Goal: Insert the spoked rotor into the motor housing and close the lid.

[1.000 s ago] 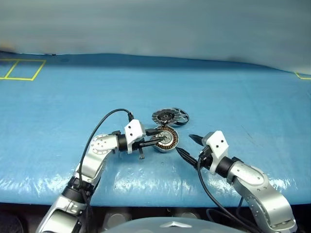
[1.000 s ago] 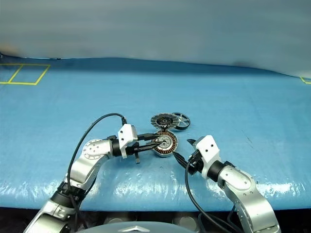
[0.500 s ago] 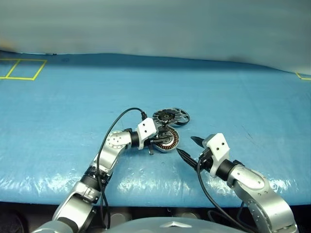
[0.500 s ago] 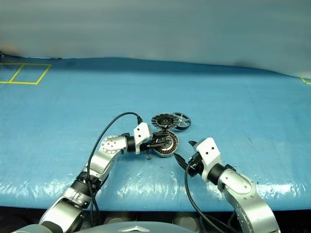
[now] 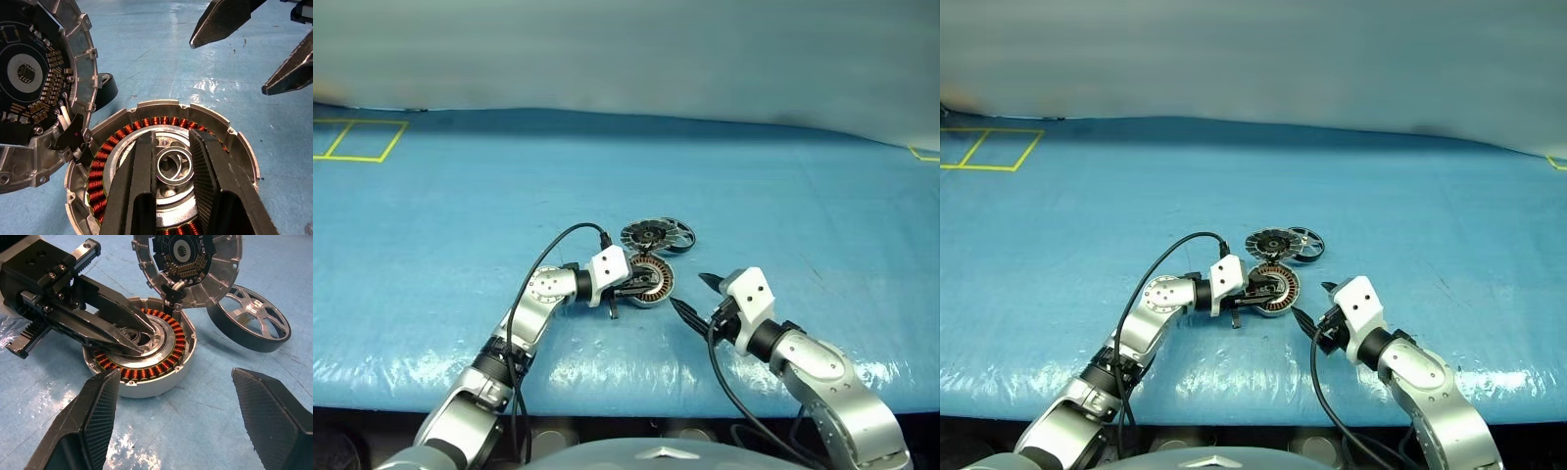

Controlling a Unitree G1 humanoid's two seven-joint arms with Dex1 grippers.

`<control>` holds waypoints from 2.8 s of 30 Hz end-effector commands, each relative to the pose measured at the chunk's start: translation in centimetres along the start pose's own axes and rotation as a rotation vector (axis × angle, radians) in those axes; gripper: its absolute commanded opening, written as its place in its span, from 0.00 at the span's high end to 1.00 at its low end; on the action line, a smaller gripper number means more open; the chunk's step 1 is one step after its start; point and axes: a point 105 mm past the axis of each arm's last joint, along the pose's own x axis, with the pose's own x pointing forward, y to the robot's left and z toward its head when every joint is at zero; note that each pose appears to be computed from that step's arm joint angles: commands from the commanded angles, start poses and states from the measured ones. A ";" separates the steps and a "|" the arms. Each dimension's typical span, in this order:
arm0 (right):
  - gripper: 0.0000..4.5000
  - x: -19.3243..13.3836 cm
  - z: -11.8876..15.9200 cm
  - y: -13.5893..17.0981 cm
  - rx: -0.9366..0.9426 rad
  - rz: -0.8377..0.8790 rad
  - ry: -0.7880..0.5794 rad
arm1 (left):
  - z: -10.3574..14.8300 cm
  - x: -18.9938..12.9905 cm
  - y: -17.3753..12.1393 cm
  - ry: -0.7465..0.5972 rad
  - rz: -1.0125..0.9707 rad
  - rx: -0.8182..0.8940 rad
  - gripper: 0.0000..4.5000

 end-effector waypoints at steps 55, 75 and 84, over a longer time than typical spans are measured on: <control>0.86 3.6 4.1 3.4 -0.126 0.316 -0.109 | 1.6 -7.6 -1.1 -0.054 0.063 -0.106 0.25; 1.00 6.0 1.5 2.6 -0.264 0.385 0.044 | 0.8 -7.6 -2.3 -0.050 0.112 -0.119 0.25; 1.00 6.3 1.8 2.4 -0.235 0.342 0.013 | 0.7 -7.4 -2.1 -0.047 0.104 -0.123 0.25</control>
